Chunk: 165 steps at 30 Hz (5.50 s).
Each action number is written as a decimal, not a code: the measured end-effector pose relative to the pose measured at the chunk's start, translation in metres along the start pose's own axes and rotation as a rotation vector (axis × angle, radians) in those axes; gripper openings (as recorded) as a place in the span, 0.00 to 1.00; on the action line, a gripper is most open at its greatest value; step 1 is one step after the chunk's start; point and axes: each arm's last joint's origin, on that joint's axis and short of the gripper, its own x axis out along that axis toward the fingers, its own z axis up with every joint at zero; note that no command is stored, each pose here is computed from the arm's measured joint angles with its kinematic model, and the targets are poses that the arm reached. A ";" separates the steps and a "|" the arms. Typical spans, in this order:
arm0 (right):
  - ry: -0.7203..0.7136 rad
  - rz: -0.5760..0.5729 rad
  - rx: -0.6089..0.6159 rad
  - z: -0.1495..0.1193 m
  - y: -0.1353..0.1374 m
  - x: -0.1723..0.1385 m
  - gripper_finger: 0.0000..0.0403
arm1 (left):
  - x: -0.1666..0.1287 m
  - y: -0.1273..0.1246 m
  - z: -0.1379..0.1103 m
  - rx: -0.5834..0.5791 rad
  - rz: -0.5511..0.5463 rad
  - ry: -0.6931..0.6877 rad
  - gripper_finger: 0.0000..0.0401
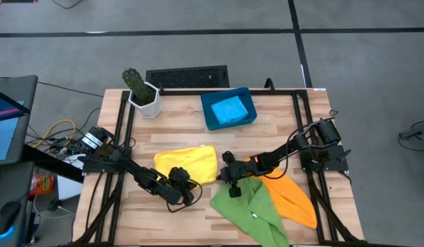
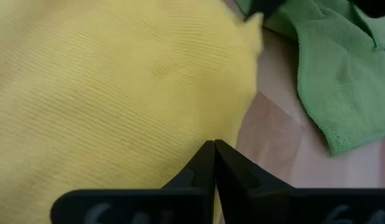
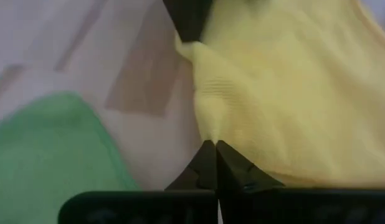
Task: Fold microfiber towels
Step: Fold the yellow microfiber cloth
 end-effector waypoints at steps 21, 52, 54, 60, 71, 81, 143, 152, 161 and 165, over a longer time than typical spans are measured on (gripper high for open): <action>-0.067 -0.027 -0.106 0.048 -0.012 0.003 0.04 | -0.004 -0.003 0.003 -0.009 -0.017 -0.013 0.00; 0.051 0.041 -0.090 0.037 0.016 0.001 0.06 | 0.019 -0.033 -0.012 -0.076 -0.029 -0.131 0.00; 0.044 0.043 -0.110 0.038 0.018 0.001 0.06 | 0.020 -0.033 -0.013 -0.063 -0.018 -0.111 0.00; -0.023 0.051 -0.172 0.057 0.023 0.000 0.05 | 0.020 -0.032 -0.015 -0.028 -0.017 -0.061 0.00; -0.108 0.090 -0.168 0.066 0.022 0.000 0.05 | 0.020 -0.032 -0.016 0.003 -0.016 -0.052 0.00; -0.118 0.116 -0.166 0.055 0.013 0.017 0.05 | 0.020 -0.031 -0.017 0.020 -0.019 -0.032 0.00; -0.178 0.203 -0.225 0.079 0.015 0.072 0.06 | -0.063 -0.028 -0.046 -0.044 0.187 0.254 0.00; -0.230 0.221 -0.297 0.092 0.014 0.070 0.07 | -0.060 -0.021 -0.042 0.008 0.242 0.210 0.00; -0.261 0.275 -0.306 0.089 0.014 0.077 0.07 | -0.057 -0.019 -0.038 0.032 0.257 0.197 0.00; -0.217 0.302 -0.299 0.078 0.017 0.095 0.06 | -0.056 -0.021 -0.037 0.005 0.238 0.201 0.00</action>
